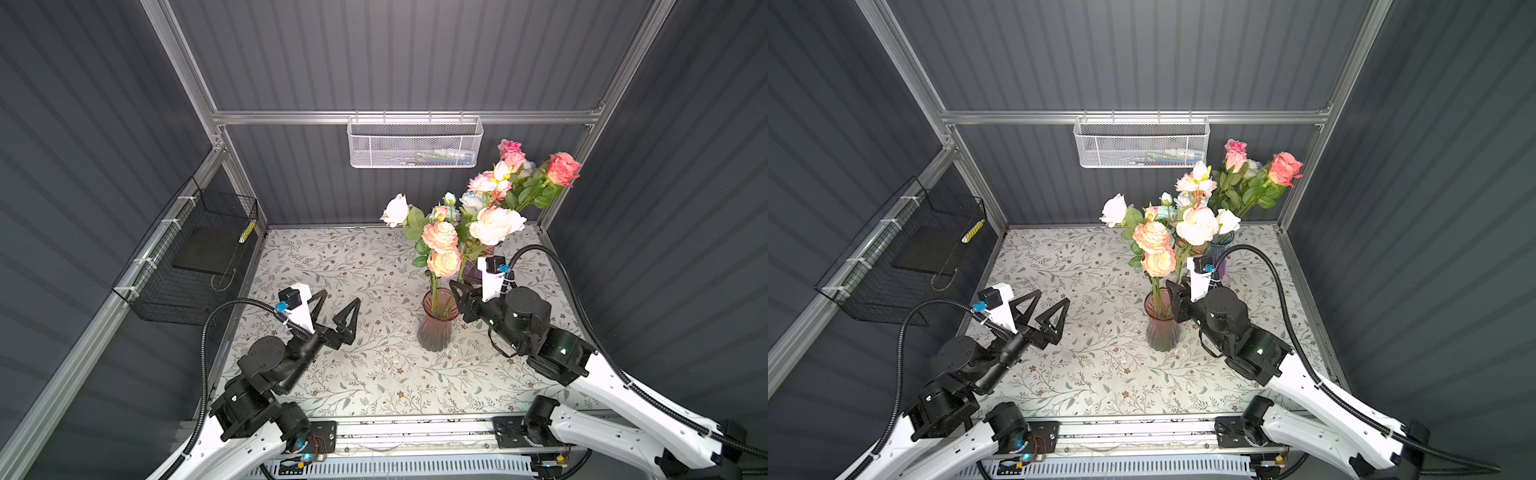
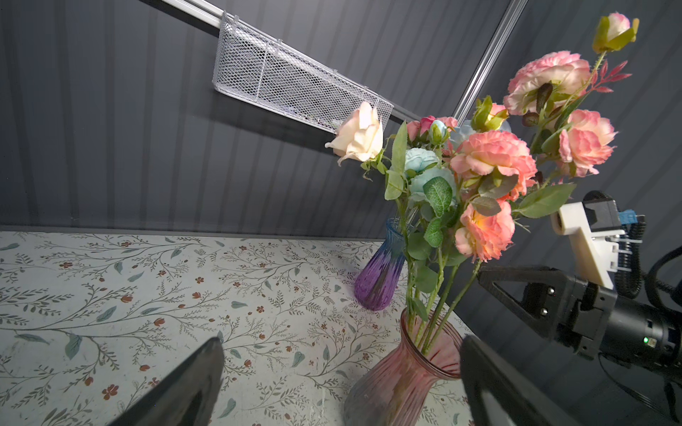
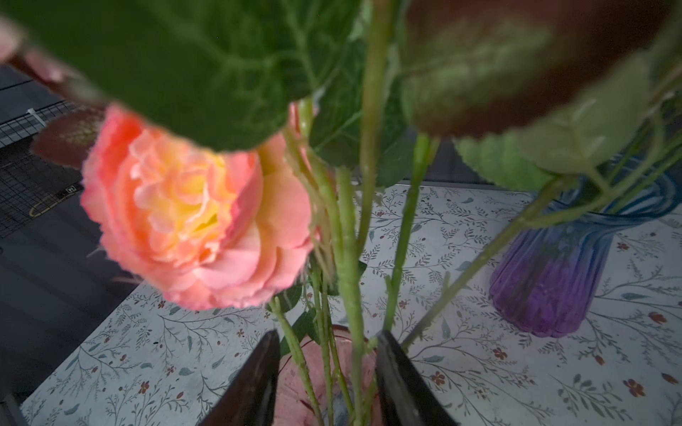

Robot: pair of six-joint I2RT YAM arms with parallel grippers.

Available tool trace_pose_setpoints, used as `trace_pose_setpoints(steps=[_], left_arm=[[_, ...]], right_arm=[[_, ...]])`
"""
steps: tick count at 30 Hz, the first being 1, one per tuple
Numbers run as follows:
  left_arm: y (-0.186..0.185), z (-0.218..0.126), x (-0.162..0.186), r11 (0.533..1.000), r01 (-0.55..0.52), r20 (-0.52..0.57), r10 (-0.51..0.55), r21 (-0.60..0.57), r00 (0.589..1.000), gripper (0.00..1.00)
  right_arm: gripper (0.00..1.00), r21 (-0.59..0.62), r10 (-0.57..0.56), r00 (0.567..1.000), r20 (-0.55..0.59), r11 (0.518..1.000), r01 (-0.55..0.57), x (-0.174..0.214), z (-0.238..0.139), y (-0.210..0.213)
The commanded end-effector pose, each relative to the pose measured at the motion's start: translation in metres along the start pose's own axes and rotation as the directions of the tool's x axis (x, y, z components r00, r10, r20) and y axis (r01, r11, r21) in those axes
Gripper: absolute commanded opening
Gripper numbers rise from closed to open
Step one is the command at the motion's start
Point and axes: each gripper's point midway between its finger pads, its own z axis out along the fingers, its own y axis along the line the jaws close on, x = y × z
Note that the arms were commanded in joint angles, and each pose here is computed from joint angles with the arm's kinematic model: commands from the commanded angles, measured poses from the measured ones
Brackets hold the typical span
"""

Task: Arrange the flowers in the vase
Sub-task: 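Lower the pink spray stem into the pink vase with the right gripper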

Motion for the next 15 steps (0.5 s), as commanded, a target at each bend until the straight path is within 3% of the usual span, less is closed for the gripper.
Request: trace_pose_setpoints(steps=[1,15], left_arm=[[-0.003,0.004,0.003,1.0,0.01,0.002,-0.01,0.016,1.0,1.0],[-0.005,0.012,0.01,1.0,0.016,-0.017,-0.016,0.021,1.0,1.0]], right_arm=[[0.48,0.009,0.017,1.0,-0.015,1.0,-0.017,-0.003,-0.008,-0.001],[0.59,-0.021,0.066,0.997,-0.028,0.998,-0.066,-0.008,-0.025,0.002]])
